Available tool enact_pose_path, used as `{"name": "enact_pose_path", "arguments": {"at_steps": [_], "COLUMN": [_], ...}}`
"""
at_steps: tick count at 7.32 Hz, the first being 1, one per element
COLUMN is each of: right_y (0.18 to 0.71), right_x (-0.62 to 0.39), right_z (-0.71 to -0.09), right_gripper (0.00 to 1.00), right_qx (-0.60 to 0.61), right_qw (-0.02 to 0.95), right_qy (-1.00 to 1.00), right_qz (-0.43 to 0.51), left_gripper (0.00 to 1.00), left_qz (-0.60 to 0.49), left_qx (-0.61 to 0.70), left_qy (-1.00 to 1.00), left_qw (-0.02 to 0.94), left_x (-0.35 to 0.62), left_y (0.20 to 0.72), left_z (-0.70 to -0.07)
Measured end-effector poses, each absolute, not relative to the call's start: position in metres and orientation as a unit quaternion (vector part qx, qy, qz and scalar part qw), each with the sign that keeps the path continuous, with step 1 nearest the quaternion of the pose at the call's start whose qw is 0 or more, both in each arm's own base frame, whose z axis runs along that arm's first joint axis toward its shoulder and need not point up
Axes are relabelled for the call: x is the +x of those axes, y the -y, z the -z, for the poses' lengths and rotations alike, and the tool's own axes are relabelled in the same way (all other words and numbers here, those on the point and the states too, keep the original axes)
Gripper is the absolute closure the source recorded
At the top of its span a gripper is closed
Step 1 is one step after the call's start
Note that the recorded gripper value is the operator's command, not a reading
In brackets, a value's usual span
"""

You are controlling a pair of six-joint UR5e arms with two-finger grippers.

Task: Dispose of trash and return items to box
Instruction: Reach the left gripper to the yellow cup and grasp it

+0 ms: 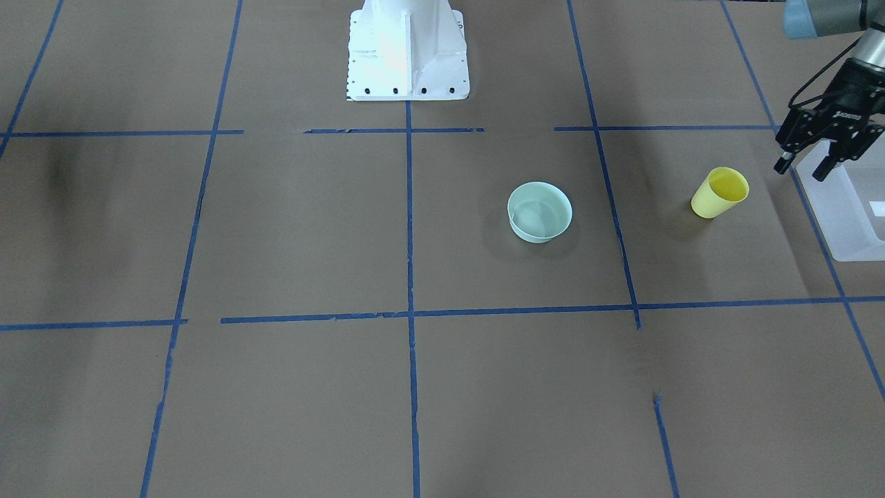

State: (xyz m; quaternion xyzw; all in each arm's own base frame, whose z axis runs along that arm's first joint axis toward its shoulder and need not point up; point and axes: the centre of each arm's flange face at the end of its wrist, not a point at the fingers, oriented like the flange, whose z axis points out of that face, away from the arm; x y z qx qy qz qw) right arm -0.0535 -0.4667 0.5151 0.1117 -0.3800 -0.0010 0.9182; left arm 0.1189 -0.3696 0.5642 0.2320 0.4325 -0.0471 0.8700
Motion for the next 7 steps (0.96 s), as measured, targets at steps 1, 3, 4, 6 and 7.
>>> {"name": "enact_pose_path", "arguments": {"at_steps": [1, 3, 4, 6, 7], "right_y": [0.459, 0.449, 0.448, 0.448, 0.447], "right_x": [-0.051, -0.049, -0.049, -0.048, -0.048], "right_z": [-0.522, -0.529, -0.530, -0.531, -0.532], "right_gripper": [0.00, 0.00, 0.00, 0.00, 0.00], "right_qx": [0.119, 0.127, 0.128, 0.128, 0.128], "right_qw": [0.917, 0.915, 0.915, 0.915, 0.916], "right_qy": [0.382, 0.383, 0.383, 0.382, 0.381], "right_qz": [0.004, 0.007, 0.007, 0.006, 0.006], "left_gripper": [0.41, 0.41, 0.49, 1.00, 1.00], "left_qz": [0.055, 0.053, 0.044, 0.026, 0.018], "left_qx": [0.222, 0.209, 0.201, 0.191, 0.189], "left_qy": [-0.426, -0.417, -0.415, -0.414, -0.414], "left_qw": [0.875, 0.883, 0.886, 0.890, 0.890], "left_x": [0.136, 0.151, 0.161, 0.177, 0.184], "left_y": [0.366, 0.362, 0.358, 0.352, 0.349], "left_z": [-0.574, -0.589, -0.596, -0.603, -0.603]}}
